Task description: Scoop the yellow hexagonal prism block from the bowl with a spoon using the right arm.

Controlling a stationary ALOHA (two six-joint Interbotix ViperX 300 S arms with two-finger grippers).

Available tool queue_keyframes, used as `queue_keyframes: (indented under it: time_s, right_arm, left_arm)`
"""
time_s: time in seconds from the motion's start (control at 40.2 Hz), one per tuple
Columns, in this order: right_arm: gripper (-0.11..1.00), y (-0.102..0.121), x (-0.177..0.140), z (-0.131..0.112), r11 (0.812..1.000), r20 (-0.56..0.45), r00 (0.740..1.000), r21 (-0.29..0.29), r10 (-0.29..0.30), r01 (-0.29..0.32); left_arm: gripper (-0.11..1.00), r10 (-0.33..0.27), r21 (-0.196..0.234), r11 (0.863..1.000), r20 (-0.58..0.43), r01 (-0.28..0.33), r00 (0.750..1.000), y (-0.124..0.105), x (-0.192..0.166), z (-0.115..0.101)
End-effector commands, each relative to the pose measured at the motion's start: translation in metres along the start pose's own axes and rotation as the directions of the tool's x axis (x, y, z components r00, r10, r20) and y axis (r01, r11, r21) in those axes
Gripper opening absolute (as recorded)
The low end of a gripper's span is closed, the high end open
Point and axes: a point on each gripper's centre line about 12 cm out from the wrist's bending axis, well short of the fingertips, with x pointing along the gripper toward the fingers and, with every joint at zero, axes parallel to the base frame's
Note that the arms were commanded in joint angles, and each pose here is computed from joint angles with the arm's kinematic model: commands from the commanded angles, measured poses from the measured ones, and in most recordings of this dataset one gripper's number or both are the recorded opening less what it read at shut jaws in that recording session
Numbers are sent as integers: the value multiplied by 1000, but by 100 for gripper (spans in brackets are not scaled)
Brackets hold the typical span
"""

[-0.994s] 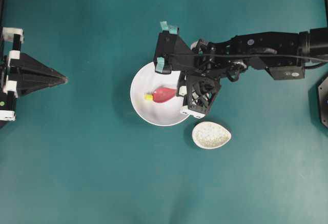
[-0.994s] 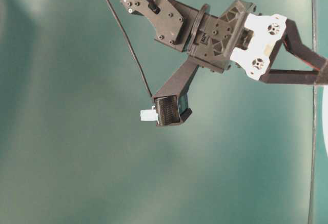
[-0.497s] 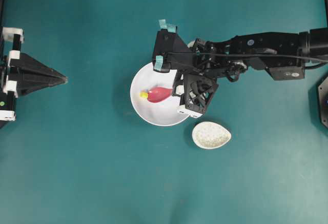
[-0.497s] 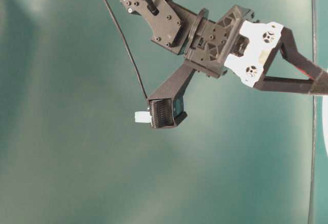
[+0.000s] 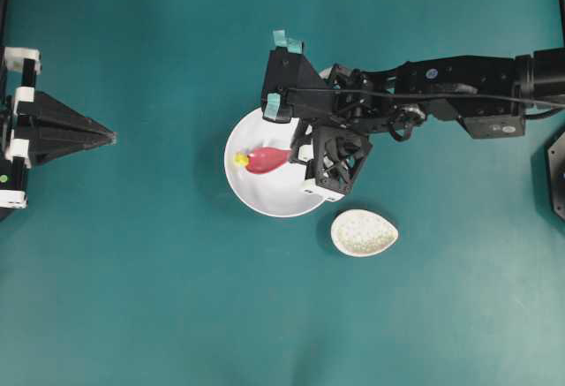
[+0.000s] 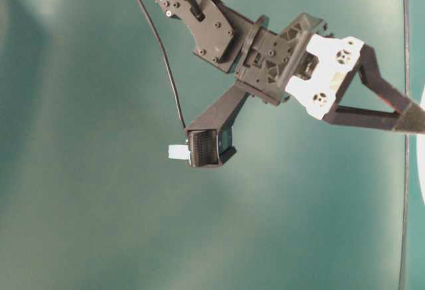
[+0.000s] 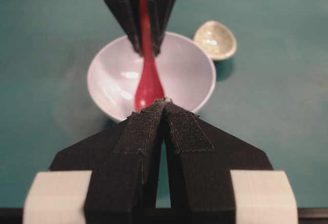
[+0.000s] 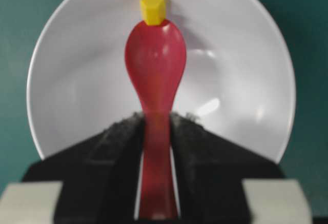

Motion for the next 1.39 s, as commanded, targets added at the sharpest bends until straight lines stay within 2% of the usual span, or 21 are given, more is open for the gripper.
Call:
queue_keyframes:
  time_s: [0.0, 0.795, 1.366]
  right_arm:
    - [22, 3, -11, 15, 1000, 62, 998, -15, 4, -3]
    - [22, 3, -36, 20, 1000, 183, 983, -27, 2, 3]
    - [22, 3, -37, 16, 1000, 180, 984, -22, 2, 2]
  left_arm:
    - [-1, 2, 3, 1000, 23, -2, 1000, 1, 1, 8]
    - [-1, 2, 3, 1000, 23, -2, 1000, 1, 1, 8]
    - [-1, 2, 3, 1000, 23, -2, 1000, 1, 1, 8]
